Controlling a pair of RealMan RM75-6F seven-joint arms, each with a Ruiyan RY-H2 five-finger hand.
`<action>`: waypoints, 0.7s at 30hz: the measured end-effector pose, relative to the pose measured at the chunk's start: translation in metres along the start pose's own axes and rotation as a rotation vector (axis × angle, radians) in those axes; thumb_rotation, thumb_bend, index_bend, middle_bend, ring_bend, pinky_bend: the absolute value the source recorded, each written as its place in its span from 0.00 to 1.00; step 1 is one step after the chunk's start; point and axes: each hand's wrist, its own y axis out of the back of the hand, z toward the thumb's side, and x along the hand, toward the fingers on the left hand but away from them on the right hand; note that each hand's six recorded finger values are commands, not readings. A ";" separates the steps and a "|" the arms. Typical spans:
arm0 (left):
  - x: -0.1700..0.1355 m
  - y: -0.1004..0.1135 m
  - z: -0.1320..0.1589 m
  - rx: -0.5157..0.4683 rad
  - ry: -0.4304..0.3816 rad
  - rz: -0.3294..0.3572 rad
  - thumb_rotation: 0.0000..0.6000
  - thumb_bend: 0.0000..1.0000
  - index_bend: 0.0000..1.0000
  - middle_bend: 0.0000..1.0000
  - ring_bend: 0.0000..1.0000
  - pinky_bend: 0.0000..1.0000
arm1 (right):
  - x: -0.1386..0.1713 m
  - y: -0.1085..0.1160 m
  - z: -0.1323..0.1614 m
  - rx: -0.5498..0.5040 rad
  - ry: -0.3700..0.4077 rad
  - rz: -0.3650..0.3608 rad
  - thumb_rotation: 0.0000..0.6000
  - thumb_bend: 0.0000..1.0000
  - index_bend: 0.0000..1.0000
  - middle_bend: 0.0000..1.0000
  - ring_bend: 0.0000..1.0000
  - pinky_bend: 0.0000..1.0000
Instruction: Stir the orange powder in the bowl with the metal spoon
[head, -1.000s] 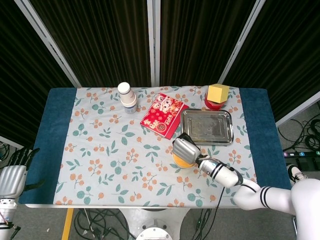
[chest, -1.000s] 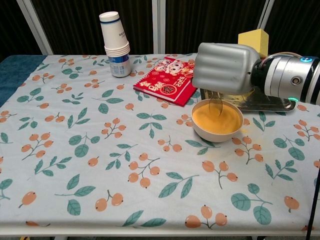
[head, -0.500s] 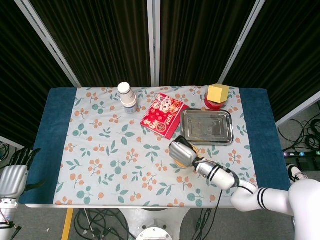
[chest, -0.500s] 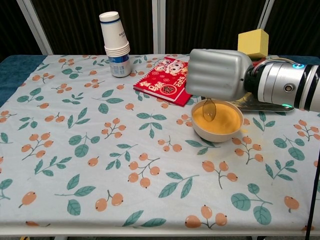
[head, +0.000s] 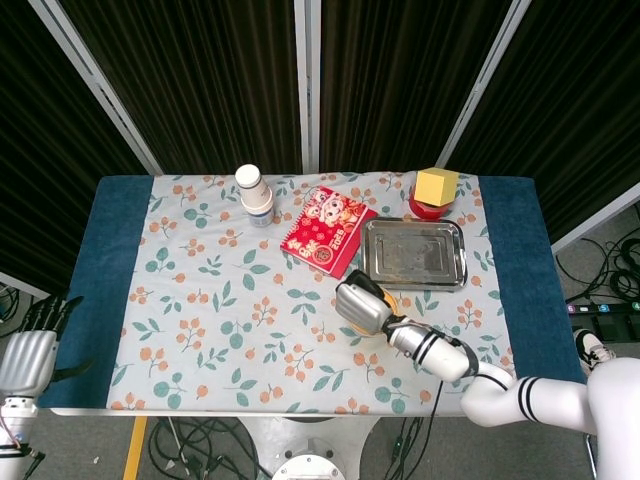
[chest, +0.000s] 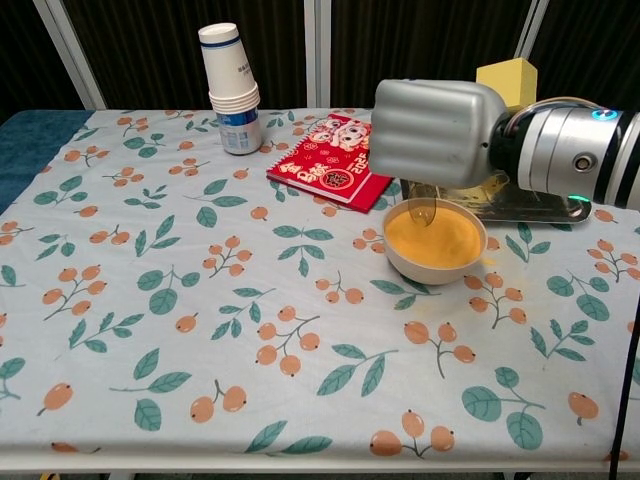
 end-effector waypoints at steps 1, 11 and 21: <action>-0.001 -0.001 -0.001 -0.002 0.004 -0.002 1.00 0.09 0.17 0.12 0.07 0.10 | -0.002 0.001 0.003 0.001 0.006 -0.001 1.00 0.48 0.84 0.93 0.89 0.96; -0.003 -0.003 -0.003 -0.009 0.008 -0.004 1.00 0.09 0.17 0.12 0.07 0.10 | 0.001 -0.015 0.023 0.069 0.027 0.057 1.00 0.48 0.84 0.93 0.89 0.96; -0.004 0.001 -0.002 -0.007 0.003 0.010 1.00 0.09 0.17 0.12 0.07 0.10 | 0.013 -0.018 -0.002 0.099 -0.028 0.074 1.00 0.46 0.84 0.93 0.87 0.93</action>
